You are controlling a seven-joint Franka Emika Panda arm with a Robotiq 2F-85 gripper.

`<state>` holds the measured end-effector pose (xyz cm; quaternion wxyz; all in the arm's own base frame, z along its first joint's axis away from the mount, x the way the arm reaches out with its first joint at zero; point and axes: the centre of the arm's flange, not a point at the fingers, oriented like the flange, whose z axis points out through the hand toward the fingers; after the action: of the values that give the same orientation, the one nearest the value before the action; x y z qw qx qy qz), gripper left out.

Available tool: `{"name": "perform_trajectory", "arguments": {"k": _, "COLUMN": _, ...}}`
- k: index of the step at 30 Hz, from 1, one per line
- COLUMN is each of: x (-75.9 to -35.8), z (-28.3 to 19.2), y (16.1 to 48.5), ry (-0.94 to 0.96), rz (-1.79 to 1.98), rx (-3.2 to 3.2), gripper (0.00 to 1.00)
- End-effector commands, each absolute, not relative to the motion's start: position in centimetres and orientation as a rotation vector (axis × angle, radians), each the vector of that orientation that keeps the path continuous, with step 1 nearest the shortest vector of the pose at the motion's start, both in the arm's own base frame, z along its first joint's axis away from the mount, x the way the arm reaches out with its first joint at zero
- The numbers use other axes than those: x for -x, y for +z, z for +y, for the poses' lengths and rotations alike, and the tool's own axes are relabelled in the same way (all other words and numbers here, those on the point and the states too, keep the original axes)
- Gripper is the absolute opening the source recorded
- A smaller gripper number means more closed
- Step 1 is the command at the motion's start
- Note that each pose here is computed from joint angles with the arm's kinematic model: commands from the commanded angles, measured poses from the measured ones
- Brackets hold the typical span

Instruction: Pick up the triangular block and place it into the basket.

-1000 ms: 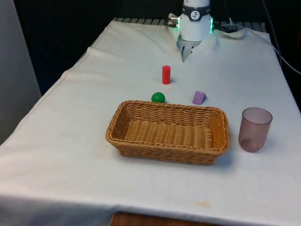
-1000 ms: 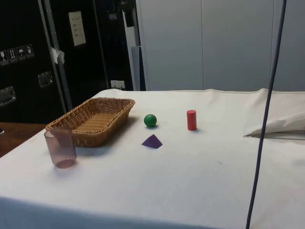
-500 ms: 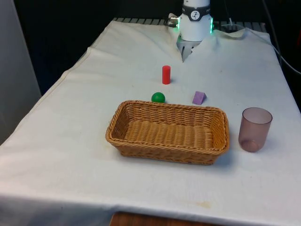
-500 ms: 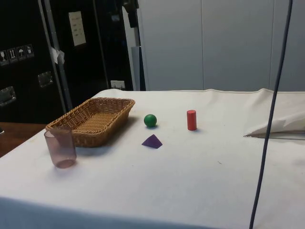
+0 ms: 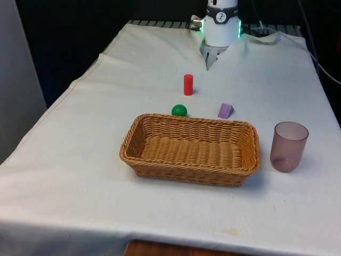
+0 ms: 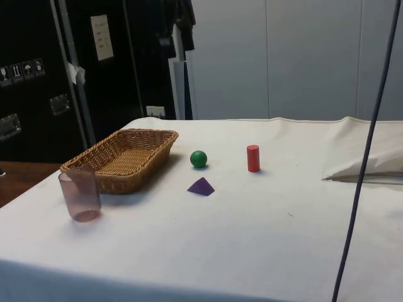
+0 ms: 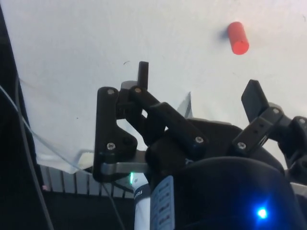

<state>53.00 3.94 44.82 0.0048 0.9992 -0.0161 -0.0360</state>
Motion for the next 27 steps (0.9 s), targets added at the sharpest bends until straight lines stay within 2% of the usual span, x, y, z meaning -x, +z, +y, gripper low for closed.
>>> {"name": "perform_trajectory", "arguments": {"k": 1, "x": -52.5, "z": 4.5, "y": 44.2, "ry": -0.089, "rz": -0.060, "rx": -3.123, "gripper": 1.00}}
{"name": "perform_trajectory", "arguments": {"k": 14, "x": -50.2, "z": 6.8, "y": 39.8, "ry": -0.059, "rz": -0.098, "rx": -3.122, "gripper": 1.00}}
{"name": "perform_trajectory", "arguments": {"k": 27, "x": -49.0, "z": 8.5, "y": 36.9, "ry": -0.013, "rz": -0.128, "rx": -3.121, "gripper": 1.00}}
